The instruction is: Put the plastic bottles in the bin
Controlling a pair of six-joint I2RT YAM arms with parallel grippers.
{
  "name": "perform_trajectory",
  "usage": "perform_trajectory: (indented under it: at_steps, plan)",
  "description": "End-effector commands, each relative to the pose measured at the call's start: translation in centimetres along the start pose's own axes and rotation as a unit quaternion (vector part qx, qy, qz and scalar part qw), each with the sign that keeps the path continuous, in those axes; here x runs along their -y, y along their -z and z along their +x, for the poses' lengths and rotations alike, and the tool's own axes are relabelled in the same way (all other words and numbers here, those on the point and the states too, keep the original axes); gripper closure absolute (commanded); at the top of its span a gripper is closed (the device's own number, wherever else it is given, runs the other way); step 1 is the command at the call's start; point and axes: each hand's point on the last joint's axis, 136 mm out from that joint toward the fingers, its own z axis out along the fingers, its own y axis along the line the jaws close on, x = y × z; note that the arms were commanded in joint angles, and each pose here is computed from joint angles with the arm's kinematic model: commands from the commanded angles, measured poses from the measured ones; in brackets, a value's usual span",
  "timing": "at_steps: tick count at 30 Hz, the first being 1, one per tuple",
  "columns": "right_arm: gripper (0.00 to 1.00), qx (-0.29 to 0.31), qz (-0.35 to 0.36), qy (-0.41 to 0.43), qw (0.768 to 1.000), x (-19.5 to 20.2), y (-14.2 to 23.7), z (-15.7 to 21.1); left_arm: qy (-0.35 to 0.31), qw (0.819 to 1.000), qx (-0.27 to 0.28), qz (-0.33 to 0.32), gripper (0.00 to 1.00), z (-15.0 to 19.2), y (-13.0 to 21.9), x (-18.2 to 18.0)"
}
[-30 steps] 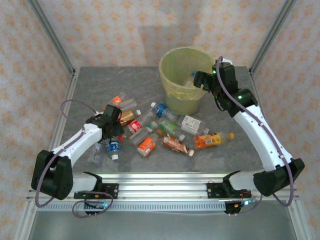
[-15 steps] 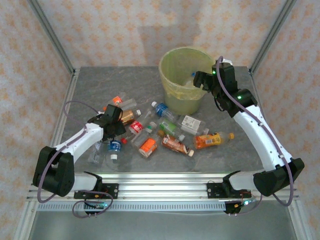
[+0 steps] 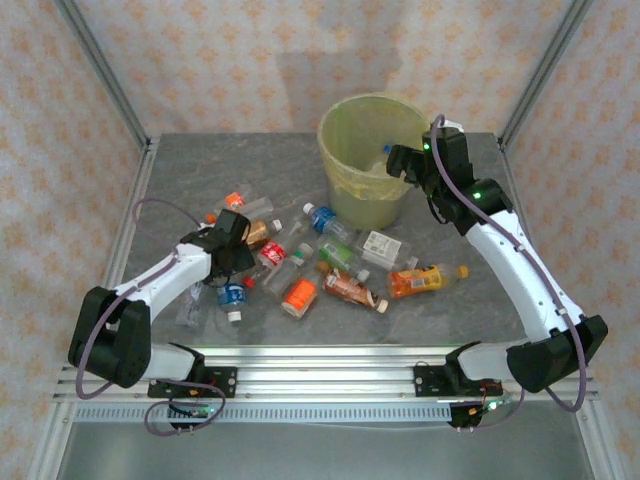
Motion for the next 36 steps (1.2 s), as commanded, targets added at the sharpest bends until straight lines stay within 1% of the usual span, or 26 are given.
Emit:
perform_trajectory:
  at_steps: [1,10,22,26,29,33,36]
  plan:
    - [0.01,0.011,0.01,-0.006,1.0,0.2,0.1,-0.2,-0.002,0.999,0.01,-0.032,0.18,-0.2,0.4,-0.6]
    - [0.01,0.011,0.012,-0.006,1.0,0.4,0.1,-0.1,0.001,0.998,0.019,-0.057,0.18,-0.3,0.6,-1.4]
    - [0.01,0.009,0.013,-0.004,1.0,0.4,-0.1,0.2,0.005,0.998,0.016,-0.054,0.18,-0.1,-0.3,-1.0]
    - [0.01,0.009,0.012,-0.004,1.0,0.4,-0.2,0.3,0.007,0.999,0.015,-0.051,0.25,-0.1,-0.6,-0.7]
    - [0.01,0.009,0.013,-0.003,1.0,0.4,-0.2,0.3,0.007,0.998,0.017,-0.055,0.34,-0.3,-0.6,-0.7]
    - [0.01,0.01,0.013,-0.003,1.0,0.5,-0.2,0.3,0.008,0.998,0.023,-0.056,0.38,-0.6,-0.1,-0.9]
    - [0.01,0.011,0.011,-0.003,1.0,0.4,-0.1,0.2,0.008,0.998,0.03,-0.053,0.43,-1.0,0.9,-0.9]
